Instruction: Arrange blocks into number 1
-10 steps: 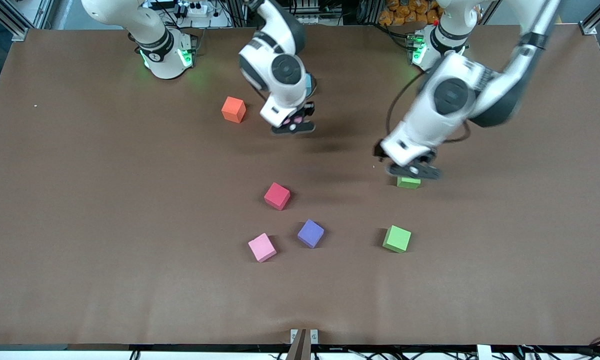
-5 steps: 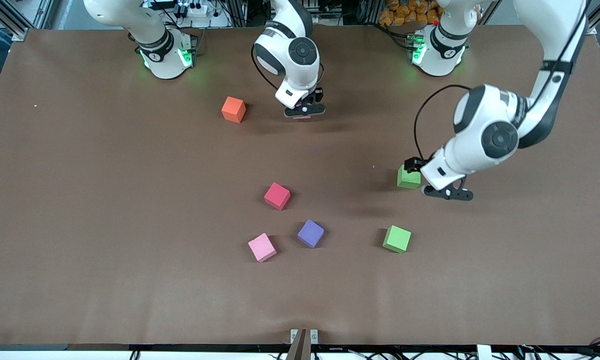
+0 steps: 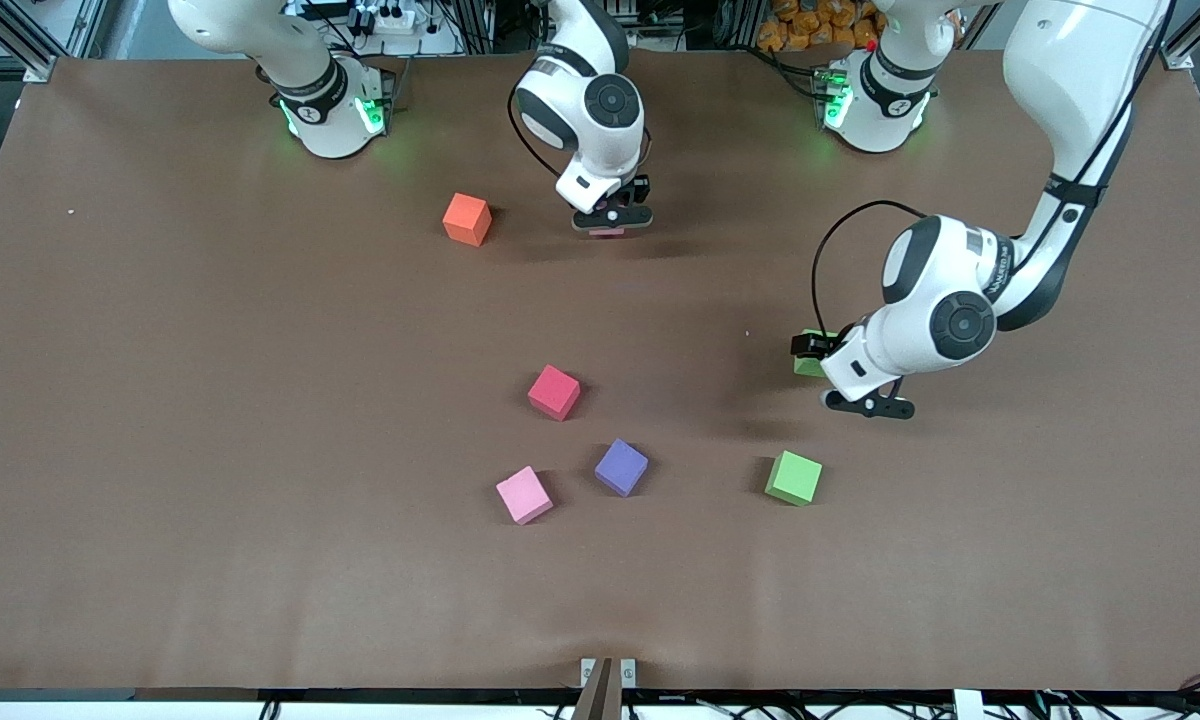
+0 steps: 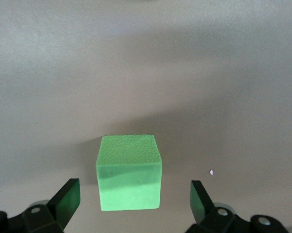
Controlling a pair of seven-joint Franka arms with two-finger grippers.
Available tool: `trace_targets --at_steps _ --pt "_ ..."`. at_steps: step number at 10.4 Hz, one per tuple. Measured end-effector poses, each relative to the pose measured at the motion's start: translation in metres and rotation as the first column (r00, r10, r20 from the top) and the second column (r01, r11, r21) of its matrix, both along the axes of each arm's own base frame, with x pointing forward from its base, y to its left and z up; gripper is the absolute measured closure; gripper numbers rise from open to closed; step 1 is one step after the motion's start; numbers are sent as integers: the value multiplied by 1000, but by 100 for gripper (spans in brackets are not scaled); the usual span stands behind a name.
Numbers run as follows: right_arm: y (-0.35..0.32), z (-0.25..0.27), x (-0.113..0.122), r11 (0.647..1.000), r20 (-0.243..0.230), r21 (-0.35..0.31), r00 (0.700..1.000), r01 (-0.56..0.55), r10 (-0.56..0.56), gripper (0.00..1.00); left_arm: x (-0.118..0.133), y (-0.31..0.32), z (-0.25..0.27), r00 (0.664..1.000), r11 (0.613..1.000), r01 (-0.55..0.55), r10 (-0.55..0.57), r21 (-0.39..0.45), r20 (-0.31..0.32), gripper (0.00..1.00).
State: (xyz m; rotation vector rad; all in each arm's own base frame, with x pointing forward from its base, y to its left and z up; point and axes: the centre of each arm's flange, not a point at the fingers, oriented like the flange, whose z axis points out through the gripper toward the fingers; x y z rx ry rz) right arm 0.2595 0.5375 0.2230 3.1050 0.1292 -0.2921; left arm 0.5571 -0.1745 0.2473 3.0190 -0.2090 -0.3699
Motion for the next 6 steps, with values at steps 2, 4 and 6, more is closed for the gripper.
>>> trace_targets --at_steps 2,4,6 --pt "-2 -8 -8 1000 13 10 1000 -6 6 38 -2 -2 -3 1000 1000 5 -5 5 -5 0" --pt "-1 -13 -19 1000 16 10 1000 -18 17 38 -5 -3 -8 1000 999 30 -30 23 -7 0" --pt "2 -12 -26 1000 16 12 1000 -23 23 38 -10 -5 -13 999 999 42 -42 30 -18 0"
